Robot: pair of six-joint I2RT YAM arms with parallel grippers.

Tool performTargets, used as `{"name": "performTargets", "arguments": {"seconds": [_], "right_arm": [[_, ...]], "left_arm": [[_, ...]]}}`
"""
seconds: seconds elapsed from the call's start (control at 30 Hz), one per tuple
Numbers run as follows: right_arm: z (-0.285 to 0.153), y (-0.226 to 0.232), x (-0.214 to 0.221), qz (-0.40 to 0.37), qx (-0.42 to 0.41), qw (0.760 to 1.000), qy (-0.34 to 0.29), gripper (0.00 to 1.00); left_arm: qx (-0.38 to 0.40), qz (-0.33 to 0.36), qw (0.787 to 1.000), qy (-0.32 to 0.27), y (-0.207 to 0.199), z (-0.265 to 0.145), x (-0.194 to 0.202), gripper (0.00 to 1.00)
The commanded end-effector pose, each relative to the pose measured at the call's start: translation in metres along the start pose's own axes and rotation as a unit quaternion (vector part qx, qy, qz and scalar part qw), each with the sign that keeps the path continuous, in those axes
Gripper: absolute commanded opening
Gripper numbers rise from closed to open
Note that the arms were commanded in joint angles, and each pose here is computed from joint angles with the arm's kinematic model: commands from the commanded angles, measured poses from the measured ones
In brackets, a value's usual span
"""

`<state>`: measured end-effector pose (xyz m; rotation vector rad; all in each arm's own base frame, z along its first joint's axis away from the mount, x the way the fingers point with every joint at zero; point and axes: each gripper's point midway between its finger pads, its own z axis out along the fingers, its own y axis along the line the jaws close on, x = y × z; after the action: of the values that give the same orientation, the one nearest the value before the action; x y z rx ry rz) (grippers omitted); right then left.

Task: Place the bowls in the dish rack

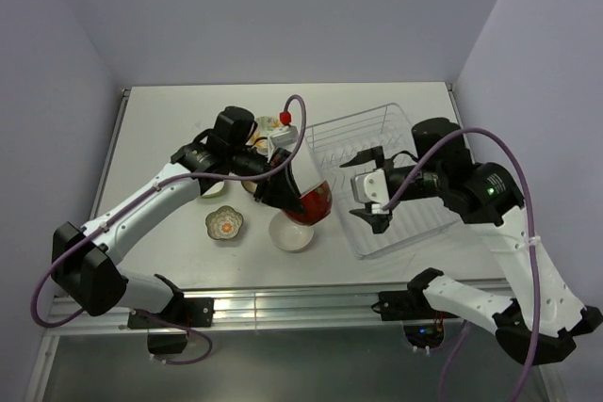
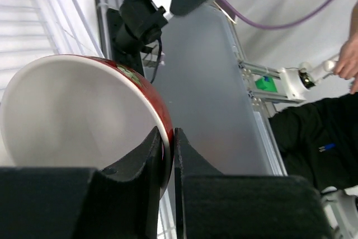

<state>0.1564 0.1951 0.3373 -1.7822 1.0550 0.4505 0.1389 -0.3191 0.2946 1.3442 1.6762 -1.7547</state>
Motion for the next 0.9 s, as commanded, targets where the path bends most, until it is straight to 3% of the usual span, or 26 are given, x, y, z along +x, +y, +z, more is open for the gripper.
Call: {"name": "performTargets", "arguments": {"seconds": [0.0, 0.2, 0.4, 0.47, 0.5, 0.6, 0.87], "right_arm": [[0.009, 0.011, -0.005, -0.047, -0.044, 0.998, 0.016, 0.98], [0.031, 0.028, -0.002, -0.061, -0.091, 0.993, 0.032, 0.98], [0.047, 0.033, -0.002, -0.013, -0.101, 0.994, 0.030, 0.99], [0.052, 0.038, 0.000, -0.001, -0.105, 0.994, 0.031, 1.00], [0.055, 0.037, -0.001, 0.011, -0.101, 0.994, 0.029, 1.00], [0.061, 0.041, 0.002, 0.034, -0.099, 0.994, 0.029, 1.00], [0.073, 0.045, 0.014, 0.073, -0.076, 0.994, 0.036, 1.00]], "left_arm": [[0.061, 0.025, 0.998, -0.001, -0.017, 0.000, -0.005, 0.00], [0.092, 0.012, 0.996, 0.014, -0.016, 0.001, 0.001, 0.00], [0.131, -0.027, 0.991, 0.027, -0.018, 0.001, 0.009, 0.00], [0.148, 0.005, 0.989, 0.016, -0.011, 0.004, 0.003, 0.00], [0.150, -0.059, 0.987, 0.023, -0.009, 0.004, 0.011, 0.00], [0.152, -0.031, 0.988, 0.003, -0.001, 0.001, 0.003, 0.00], [0.150, -0.045, 0.988, 0.003, 0.004, 0.001, -0.002, 0.00]]}}
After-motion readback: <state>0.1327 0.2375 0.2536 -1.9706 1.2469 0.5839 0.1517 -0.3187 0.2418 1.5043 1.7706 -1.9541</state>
